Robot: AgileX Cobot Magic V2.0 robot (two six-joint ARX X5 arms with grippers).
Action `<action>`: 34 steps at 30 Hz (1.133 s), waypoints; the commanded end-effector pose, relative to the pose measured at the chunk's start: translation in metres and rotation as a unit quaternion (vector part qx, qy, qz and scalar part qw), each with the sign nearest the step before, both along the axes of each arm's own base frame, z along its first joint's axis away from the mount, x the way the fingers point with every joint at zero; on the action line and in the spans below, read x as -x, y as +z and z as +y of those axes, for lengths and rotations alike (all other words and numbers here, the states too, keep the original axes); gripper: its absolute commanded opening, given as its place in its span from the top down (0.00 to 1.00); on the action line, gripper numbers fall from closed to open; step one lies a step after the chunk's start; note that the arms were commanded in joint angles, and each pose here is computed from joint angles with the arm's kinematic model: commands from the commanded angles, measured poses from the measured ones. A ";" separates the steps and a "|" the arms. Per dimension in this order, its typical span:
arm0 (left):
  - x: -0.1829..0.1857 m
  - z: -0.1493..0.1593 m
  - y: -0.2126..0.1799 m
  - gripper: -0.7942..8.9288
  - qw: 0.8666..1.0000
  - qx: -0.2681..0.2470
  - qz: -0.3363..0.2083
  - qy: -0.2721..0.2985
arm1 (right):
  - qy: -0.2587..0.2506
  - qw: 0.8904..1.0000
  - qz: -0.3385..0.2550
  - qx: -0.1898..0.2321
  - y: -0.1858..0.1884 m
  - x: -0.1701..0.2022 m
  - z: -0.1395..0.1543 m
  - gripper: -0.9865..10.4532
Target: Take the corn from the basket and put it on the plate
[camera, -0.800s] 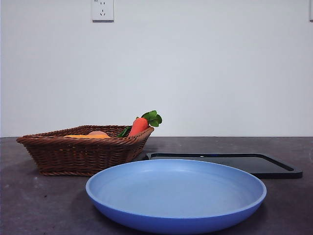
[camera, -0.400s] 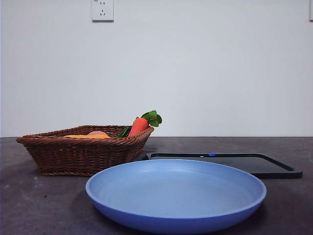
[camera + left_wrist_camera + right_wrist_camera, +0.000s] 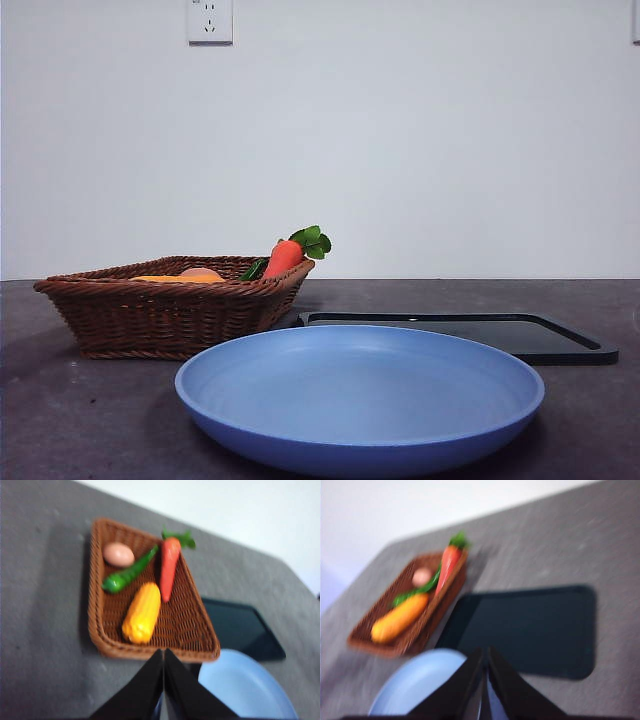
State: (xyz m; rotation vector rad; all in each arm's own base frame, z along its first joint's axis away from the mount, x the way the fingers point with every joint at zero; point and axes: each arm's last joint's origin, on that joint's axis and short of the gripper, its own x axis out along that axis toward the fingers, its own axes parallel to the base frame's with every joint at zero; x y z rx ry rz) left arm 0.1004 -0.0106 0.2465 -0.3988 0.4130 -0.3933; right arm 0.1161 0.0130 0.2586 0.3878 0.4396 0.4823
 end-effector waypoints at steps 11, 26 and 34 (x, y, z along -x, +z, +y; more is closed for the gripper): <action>-0.023 -0.015 0.020 0.91 0.992 -0.057 0.047 -0.102 | 0.156 0.979 0.048 0.118 0.004 -0.025 0.039 0.91; -0.028 -0.016 0.021 0.49 0.993 -0.068 0.036 -0.094 | 0.143 0.979 0.088 0.113 0.001 -0.032 0.049 0.66; -0.028 -0.016 0.021 0.49 0.993 -0.064 0.039 -0.092 | 0.173 0.961 0.180 0.124 -0.011 -0.081 0.072 0.66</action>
